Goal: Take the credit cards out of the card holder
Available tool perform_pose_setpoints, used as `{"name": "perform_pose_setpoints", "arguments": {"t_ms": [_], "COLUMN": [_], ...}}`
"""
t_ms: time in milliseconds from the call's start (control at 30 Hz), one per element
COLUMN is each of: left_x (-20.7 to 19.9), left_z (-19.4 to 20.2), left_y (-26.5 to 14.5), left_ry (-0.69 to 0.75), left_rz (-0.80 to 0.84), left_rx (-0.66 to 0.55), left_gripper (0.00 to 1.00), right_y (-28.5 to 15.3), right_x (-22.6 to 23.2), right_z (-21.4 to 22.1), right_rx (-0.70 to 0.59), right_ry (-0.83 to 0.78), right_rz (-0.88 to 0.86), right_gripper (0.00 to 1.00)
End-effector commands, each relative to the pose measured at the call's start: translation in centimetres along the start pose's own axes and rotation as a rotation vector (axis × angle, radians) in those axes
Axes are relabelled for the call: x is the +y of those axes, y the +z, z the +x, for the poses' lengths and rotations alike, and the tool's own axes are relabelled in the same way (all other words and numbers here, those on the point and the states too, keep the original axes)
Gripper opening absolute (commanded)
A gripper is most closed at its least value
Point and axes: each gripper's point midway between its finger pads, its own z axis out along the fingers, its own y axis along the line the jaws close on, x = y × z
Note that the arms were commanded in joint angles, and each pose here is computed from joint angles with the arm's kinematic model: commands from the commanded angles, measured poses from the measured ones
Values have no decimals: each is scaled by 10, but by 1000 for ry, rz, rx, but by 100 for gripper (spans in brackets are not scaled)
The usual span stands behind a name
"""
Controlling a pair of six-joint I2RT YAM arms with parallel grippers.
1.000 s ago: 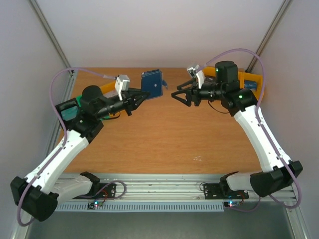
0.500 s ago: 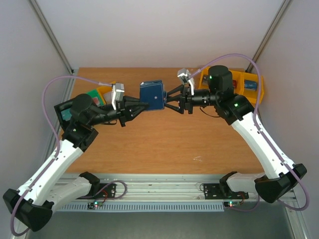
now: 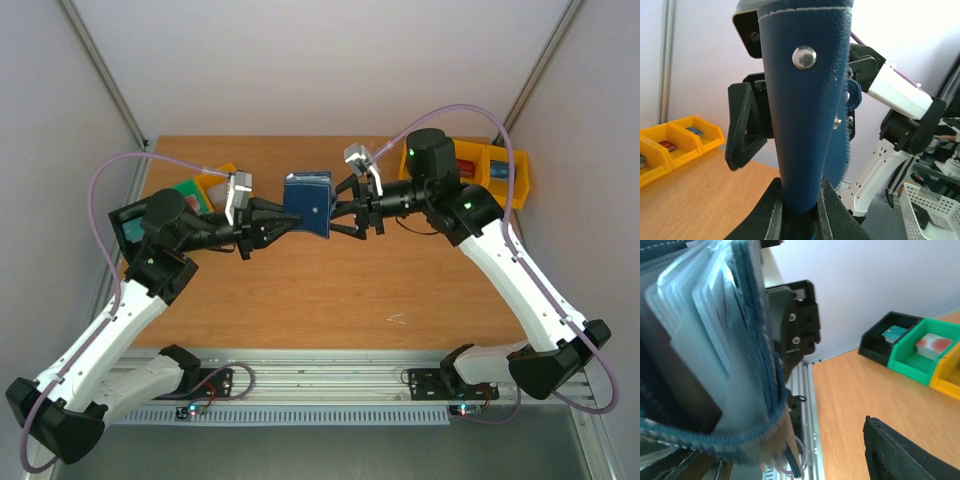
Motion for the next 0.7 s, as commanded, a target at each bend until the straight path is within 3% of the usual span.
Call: {"name": "perform_pose_setpoints", "arguments": {"t_ms": [0, 167, 233, 333, 367, 500, 667], "left_x": [-4, -4, -1, 14, 20, 34, 62], "left_z": [-10, -6, -4, 2, 3, 6, 10], "left_y": [5, 3, 1, -3, -5, -15, -27], "left_ry": [39, 22, 12, -8, -4, 132, 225], "left_rz": [26, 16, -9, -97, -137, -249, -430], "left_rx": [-22, -21, -23, -38, -50, -66, -49], "left_gripper": [0, 3, 10, 50, 57, 67, 68], "right_y": [7, 9, 10, 11, 10, 6, 10], "right_x": [48, 46, 34, 9, -2, -49, -82], "right_z": [-8, -19, -21, -23, -24, -10, 15], "right_rx": [3, -74, -90, -105, -111, -86, 22], "right_ry": [-65, -84, -60, 10, 37, 150, 185], "right_rz": [-150, -136, -74, 59, 119, 438, 781], "right_gripper": [67, 23, 4, 1, 1, 1, 1]}}
